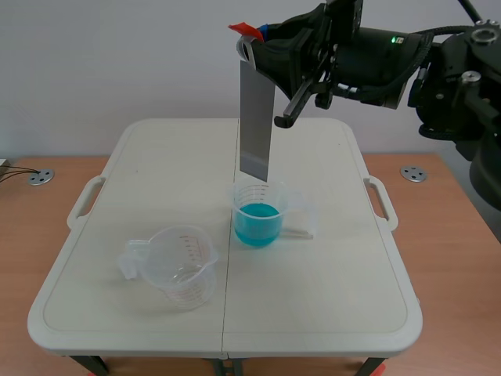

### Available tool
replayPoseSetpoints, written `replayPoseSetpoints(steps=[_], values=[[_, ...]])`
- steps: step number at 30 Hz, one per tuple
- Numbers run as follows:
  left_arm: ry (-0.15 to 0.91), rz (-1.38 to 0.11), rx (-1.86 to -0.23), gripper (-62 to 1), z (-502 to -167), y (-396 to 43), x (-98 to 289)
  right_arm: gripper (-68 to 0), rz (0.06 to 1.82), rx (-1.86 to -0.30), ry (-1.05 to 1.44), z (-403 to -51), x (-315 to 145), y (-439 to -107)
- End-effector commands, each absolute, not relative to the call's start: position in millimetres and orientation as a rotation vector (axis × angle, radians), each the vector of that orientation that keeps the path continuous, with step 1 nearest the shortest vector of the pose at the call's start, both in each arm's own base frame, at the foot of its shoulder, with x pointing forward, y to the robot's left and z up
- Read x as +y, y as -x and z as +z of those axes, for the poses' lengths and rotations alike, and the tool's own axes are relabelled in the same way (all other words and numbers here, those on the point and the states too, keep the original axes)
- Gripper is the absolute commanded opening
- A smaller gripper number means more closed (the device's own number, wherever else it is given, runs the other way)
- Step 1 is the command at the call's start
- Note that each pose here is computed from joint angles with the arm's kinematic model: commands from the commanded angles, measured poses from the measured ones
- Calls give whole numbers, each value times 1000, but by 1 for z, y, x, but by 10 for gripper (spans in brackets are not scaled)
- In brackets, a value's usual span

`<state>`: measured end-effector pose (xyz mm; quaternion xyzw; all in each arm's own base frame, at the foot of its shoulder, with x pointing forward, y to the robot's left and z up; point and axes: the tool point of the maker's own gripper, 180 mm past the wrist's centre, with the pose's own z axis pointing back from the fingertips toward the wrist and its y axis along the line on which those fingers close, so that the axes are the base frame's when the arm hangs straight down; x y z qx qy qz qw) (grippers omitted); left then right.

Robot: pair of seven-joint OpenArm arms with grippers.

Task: Hold the metal plate by the orange handle, dip it into the blue solution, take it out and point at it, then put the plate back in the beaker on the left.
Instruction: 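Raise the plate and point at it, then put the plate into the left beaker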

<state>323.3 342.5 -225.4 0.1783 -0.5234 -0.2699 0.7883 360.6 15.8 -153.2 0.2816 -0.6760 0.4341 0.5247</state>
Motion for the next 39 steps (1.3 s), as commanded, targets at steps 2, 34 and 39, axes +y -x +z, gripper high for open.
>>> replayPoseSetpoints(steps=[2, 34, 39], values=[[-440, -517, -1069, -590, -239, -299, 370, -662, 1048, -1687, -688, -128, 14, -360], [15, -340, -414, -590, -467, 35, 221, -662, 1195, -1648, -912, -125, 77, -304], [100, -334, -407, -590, -475, 44, 177, -662, 1212, -1629, -950, -128, 89, -295]])
